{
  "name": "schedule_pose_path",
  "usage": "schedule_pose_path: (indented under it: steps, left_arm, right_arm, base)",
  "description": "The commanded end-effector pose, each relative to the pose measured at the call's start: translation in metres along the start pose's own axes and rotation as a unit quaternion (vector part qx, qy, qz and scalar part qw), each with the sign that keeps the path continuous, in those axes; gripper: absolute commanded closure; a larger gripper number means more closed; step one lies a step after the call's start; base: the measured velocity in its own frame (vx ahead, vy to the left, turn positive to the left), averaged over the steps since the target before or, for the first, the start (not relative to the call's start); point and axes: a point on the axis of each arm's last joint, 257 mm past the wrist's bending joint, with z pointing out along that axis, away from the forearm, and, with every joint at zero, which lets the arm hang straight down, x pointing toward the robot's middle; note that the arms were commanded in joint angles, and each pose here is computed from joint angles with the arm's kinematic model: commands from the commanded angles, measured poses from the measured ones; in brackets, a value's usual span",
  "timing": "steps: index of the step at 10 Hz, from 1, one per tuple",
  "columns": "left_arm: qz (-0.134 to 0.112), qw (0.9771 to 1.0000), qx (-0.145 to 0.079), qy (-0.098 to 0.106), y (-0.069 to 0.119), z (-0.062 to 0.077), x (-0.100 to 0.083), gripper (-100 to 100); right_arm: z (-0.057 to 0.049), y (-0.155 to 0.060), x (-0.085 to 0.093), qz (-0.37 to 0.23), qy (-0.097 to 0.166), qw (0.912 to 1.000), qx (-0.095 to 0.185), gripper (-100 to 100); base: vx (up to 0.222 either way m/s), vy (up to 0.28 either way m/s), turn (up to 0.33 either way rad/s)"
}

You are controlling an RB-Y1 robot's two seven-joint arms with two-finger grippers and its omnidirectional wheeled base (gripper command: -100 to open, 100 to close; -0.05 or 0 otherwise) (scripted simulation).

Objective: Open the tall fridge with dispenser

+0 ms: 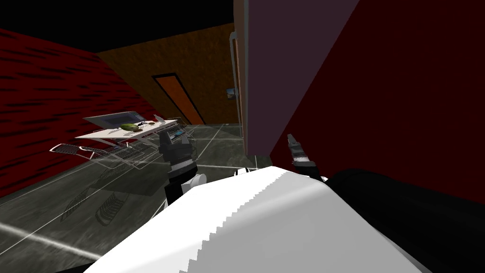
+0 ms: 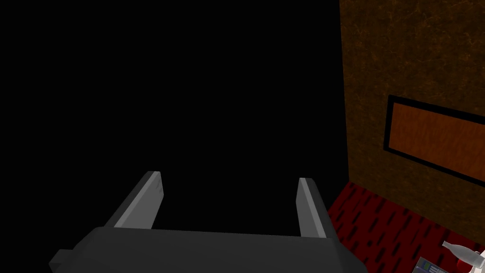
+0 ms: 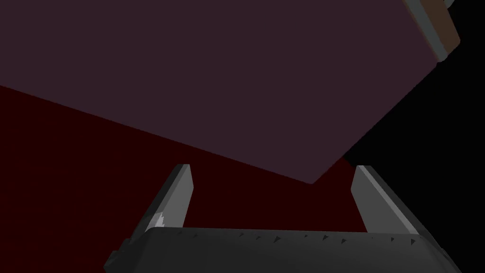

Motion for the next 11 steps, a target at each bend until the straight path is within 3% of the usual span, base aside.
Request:
schedule_pose_path:
  steps: [1,2,3,4,5,6,7,8,9,10,11]
  left_arm:
    - [0.0,1.0,0.0,0.0,0.0,0.0,0.0,0]
    - [0.0,1.0,0.0,0.0,0.0,0.0,0.0,0]
    - [0.0,1.0,0.0,0.0,0.0,0.0,0.0,0]
    - [0.0,1.0,0.0,0.0,0.0,0.0,0.0,0]
    - [0.0,1.0,0.0,0.0,0.0,0.0,0.0,0]
    - [0.0,1.0,0.0,0.0,0.0,0.0,0.0,0]
    - [0.0,1.0,0.0,0.0,0.0,0.0,0.0,0]
    - [0.0,1.0,0.0,0.0,0.0,0.0,0.0,0]
    - [0.0,1.0,0.0,0.0,0.0,0.0,0.0,0]
    - [0.0,1.0,0.0,0.0,0.0,0.0,0.0,0]
    - [0.0,1.0,0.0,0.0,0.0,0.0,0.0,0]
  right_arm:
    - [-0.014,-0.018,-0.02,-0.055,0.003,0.9979,0.034,-100]
    - [-0.023,-0.027,-0.034,-0.095,0.007,0.9939,0.056,-100]
    - [-0.026,-0.029,-0.038,-0.102,0.007,0.993,0.06,-100]
    - [-0.034,-0.036,-0.054,-0.143,0.009,0.9866,0.078,-100]
    - [-0.038,-0.039,-0.057,-0.149,0.012,0.9851,0.085,-100]
    - [-0.046,-0.045,-0.072,-0.188,0.015,0.9766,0.102,-100]
    - [-0.051,-0.047,-0.077,-0.197,0.018,0.9741,0.11,-100]
    - [-0.059,-0.052,-0.09,-0.234,0.025,0.9634,0.128,-100]
    - [-0.063,-0.053,-0.097,-0.245,0.026,0.96,0.134,-100]
    - [-0.071,-0.056,-0.111,-0.282,0.032,0.947,0.15,-100]
    - [-0.075,-0.057,-0.118,-0.292,0.034,0.9428,0.156,-100]
  base:
    - [0.076,0.013,0.083]
    - [0.09,0.016,0.157]
    - [0.073,0.007,0.098]
    - [0.078,0.015,0.181]
    - [0.075,0.009,0.086]
    - [0.091,0.026,0.177]
    - [0.082,0.027,0.105]
    - [0.104,0.017,0.157]
    - [0.082,0.008,0.104]
    - [0.096,0.023,0.169]
    - [0.081,0.012,0.103]
